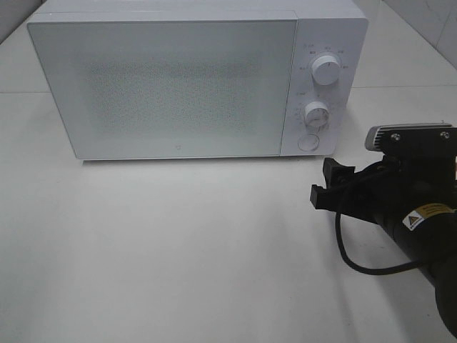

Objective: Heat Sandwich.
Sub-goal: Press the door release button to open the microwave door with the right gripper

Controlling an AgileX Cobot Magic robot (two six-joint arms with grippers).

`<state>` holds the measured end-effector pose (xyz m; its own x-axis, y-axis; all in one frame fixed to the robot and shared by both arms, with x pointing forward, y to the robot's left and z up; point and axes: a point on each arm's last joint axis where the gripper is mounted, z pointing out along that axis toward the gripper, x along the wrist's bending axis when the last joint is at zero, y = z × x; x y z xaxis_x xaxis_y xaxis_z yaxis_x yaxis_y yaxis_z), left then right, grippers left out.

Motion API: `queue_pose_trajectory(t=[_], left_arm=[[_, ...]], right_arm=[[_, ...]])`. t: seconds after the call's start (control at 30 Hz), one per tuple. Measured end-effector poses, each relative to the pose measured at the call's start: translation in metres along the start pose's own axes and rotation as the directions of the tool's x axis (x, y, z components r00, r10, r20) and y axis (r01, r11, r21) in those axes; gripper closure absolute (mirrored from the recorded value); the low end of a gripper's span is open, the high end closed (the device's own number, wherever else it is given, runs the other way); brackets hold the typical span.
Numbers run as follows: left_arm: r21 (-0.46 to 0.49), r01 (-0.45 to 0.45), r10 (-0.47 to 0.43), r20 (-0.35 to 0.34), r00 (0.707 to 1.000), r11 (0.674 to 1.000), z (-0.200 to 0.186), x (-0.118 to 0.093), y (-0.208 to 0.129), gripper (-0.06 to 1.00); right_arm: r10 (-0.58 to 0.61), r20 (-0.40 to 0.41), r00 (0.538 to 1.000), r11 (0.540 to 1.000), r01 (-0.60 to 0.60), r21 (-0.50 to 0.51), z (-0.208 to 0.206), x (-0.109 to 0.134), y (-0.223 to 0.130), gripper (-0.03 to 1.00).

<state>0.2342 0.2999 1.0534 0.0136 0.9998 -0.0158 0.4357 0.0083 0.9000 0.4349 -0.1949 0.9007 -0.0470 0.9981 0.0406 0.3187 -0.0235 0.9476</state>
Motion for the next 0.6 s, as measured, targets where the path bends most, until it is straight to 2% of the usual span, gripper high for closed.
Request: queue_pose_trajectory(t=[0.1,0.13,0.17,0.23,0.27,0.3,0.33,0.37,0.4,0.43,0.47,0.5,0.53,0.57,0.6], left_arm=[[0.000,0.000,0.000,0.000,1.000,1.000,0.0000,0.0000,0.0000,-0.05],[0.000,0.000,0.000,0.000,1.000,1.000,0.0000,0.0000,0.0000,-0.05],[0.000,0.000,0.000,0.000,1.000,1.000,0.0000,0.0000,0.0000,-0.05],[0.000,0.000,0.000,0.000,1.000,1.000,0.0000,0.0000,0.0000,-0.05],[0.000,0.000,0.000,0.000,1.000,1.000,0.0000,0.0000,0.0000,-0.05],[0.000,0.000,0.000,0.000,1.000,1.000,0.0000,0.0000,0.0000,-0.05],[0.000,0.000,0.000,0.000,1.000,1.000,0.0000,0.0000,0.0000,-0.05],[0.000,0.000,0.000,0.000,1.000,1.000,0.0000,0.0000,0.0000,-0.05],[0.000,0.000,0.000,0.000,1.000,1.000,0.0000,0.0000,0.0000,-0.05],[0.000,0.000,0.000,0.000,1.000,1.000,0.0000,0.0000,0.0000,-0.05],[0.000,0.000,0.000,0.000,1.000,1.000,0.0000,0.0000,0.0000,-0.05],[0.000,0.000,0.000,0.000,1.000,1.000,0.0000,0.0000,0.0000,-0.05],[0.000,0.000,0.000,0.000,1.000,1.000,0.0000,0.0000,0.0000,-0.05],[0.000,0.000,0.000,0.000,1.000,1.000,0.0000,0.0000,0.0000,-0.05],[0.000,0.000,0.000,0.000,1.000,1.000,0.0000,0.0000,0.0000,-0.05]], right_arm=[[0.118,0.001,0.993,0.993,-0.118,0.000,0.0000,-0.0001,0.0000,0.22],[0.216,0.004,0.976,0.976,-0.216,-0.001,0.0000,-0.0004,0.0000,0.22],[0.216,0.004,0.976,0.976,-0.216,-0.001,0.0000,-0.0004,0.0000,0.22],[0.324,0.005,0.946,0.946,-0.324,-0.002,0.0000,-0.0005,0.0001,0.22],[0.425,0.005,0.905,0.905,-0.425,-0.003,0.0000,-0.0005,0.0001,0.22],[0.464,0.005,0.886,0.886,-0.464,-0.003,0.0000,-0.0005,0.0001,0.22],[0.464,0.005,0.886,0.886,-0.464,-0.003,0.0000,-0.0005,0.0001,0.22],[0.514,0.004,0.858,0.858,-0.514,-0.003,0.0000,-0.0005,0.0001,0.22],[0.603,0.004,0.797,0.797,-0.603,-0.004,0.0000,-0.0005,0.0001,0.22],[0.654,0.004,0.757,0.757,-0.654,-0.004,0.0000,-0.0005,0.0001,0.22],[0.654,0.004,0.757,0.757,-0.654,-0.004,0.0000,-0.0005,0.0001,0.22],[0.703,0.003,0.711,0.711,-0.703,-0.004,0.0000,-0.0005,0.0001,0.22],[0.751,0.003,0.660,0.660,-0.751,-0.004,0.0000,-0.0005,0.0001,0.22],[0.829,0.003,0.559,0.559,-0.829,-0.005,0.0000,-0.0005,0.0001,0.22],[0.829,0.003,0.559,0.559,-0.829,-0.005,0.0000,-0.0005,0.0001,0.22]])
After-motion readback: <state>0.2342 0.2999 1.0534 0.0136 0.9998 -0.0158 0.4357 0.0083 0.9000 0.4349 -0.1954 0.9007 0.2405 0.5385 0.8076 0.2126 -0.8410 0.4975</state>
